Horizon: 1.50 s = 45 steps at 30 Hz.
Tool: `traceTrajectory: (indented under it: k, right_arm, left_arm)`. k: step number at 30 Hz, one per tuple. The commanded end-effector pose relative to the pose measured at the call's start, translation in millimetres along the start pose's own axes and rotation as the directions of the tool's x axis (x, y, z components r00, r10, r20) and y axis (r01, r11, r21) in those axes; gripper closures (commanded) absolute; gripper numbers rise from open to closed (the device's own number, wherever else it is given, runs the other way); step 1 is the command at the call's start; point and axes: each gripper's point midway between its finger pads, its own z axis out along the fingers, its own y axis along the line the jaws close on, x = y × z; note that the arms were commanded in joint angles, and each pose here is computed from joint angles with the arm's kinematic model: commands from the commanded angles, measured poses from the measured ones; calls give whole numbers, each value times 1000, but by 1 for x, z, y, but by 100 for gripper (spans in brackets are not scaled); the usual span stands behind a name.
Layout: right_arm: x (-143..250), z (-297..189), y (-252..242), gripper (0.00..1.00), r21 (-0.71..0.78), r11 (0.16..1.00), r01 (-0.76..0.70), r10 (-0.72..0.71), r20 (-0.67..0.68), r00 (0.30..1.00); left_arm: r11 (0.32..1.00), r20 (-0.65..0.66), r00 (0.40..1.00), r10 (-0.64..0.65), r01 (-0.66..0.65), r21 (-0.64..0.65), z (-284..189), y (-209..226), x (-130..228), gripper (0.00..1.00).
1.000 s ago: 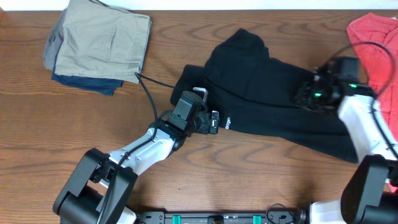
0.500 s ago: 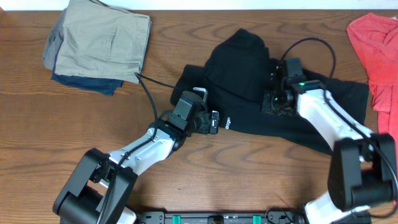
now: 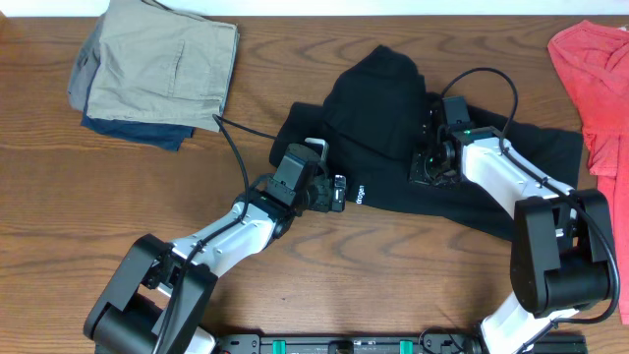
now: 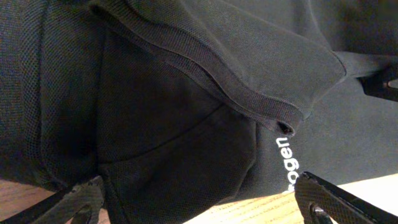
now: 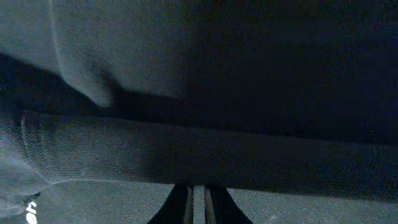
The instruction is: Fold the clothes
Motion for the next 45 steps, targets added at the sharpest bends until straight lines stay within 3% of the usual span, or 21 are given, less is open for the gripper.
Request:
traceTrajectory:
  k: [1,11,29,38,41,45]
  right_arm:
    - [-3,0,6,92,-14,1000,-13,13,8,1000]
    - [-21,12,2,95,9,999,-47,46,73,996]
    - [-70,0,1,87,28,998,-48,39,267,963]
    - [-77,-64,66,90,-174,984,44,-13,175,985]
    - [-56,-66,87,83,-225,970,88,-65,105,992]
    - [-18,-53,94,79,-184,973,140,-143,-1,990]
  left_arm:
    - [1000,3,1000,11,-11,-15,2,3,-2,2]
    - [1000,2,1000,10,-10,-15,2,3,-1,2]
    - [1000,2,1000,10,-10,-15,2,3,-1,2]
    - [1000,14,1000,10,-10,-11,2,2,-5,2]
    - [1000,23,1000,11,-11,-8,0,1,-7,2]
    - [997,57,998,-16,20,-73,-4,12,-14,2]
